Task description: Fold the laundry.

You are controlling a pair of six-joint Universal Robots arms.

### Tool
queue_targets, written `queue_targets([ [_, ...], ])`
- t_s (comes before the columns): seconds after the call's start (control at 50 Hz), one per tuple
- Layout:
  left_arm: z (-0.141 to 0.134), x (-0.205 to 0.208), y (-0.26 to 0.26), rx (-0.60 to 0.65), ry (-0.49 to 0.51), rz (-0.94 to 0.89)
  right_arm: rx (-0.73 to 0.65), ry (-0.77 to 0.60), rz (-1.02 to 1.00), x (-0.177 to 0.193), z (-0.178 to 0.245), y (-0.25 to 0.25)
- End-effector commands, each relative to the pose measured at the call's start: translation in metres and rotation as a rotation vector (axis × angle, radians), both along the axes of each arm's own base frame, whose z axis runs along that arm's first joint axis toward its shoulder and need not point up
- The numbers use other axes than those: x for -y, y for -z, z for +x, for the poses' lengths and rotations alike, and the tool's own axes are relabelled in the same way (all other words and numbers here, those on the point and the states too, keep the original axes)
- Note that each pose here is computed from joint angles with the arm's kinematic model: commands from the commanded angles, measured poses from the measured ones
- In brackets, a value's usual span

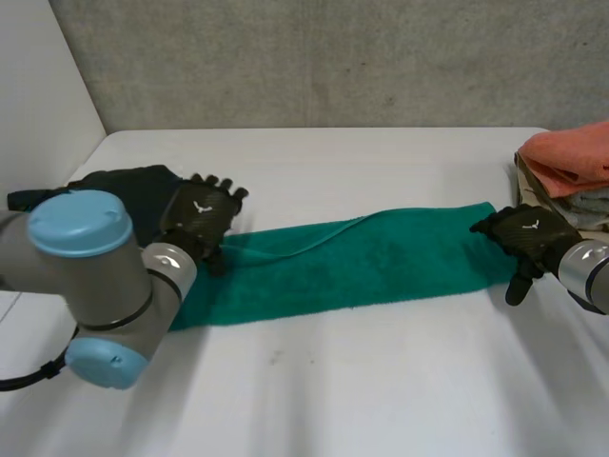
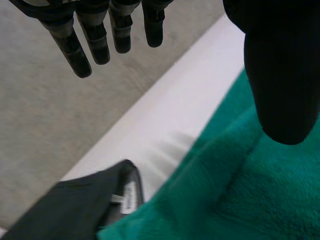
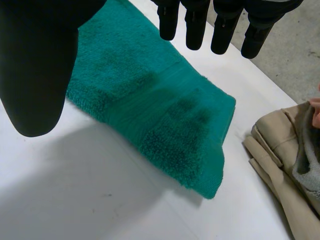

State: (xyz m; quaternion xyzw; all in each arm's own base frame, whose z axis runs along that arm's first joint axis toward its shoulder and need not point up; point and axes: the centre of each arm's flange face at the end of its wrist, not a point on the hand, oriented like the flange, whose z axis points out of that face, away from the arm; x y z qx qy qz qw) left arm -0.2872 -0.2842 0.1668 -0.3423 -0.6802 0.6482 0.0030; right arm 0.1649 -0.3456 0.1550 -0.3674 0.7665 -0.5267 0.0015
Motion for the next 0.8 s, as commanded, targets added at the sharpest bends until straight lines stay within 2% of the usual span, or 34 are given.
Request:
queue_targets([
  [0.02,-0.012,0.031,0.038,0.062,0.010,0.026,-0.003,0.003,-0.043,0.003,0.001,0.002],
  [0.14,-0.017,0.051,0.040,0.093,0.010,-0.038,-0.002,-0.001,-0.046,0.003,0.003,0.003],
  [0.22,-0.016,0.079,0.038,0.075,-0.036,-0.103,-0.003,0.002,-0.052,0.002,0.003,0.006],
  [0.32,-0.001,0.117,0.039,0.086,-0.206,-0.166,-0.002,0.009,-0.080,0.005,0.001,0.006],
  [0.36,0.004,0.118,0.037,0.108,-0.236,-0.167,-0.002,0.009,-0.086,0.006,0.001,0.006],
  [0.46,0.003,0.099,0.025,0.137,-0.215,-0.153,-0.005,0.005,-0.092,0.006,0.001,0.006],
  [0.6,-0.006,0.054,-0.006,0.074,-0.130,-0.141,-0.007,-0.007,-0.093,0.008,0.001,0.008],
  [0.8,0.007,0.013,-0.022,0.020,-0.117,-0.099,-0.117,-0.039,-0.117,0.016,-0.005,0.025],
])
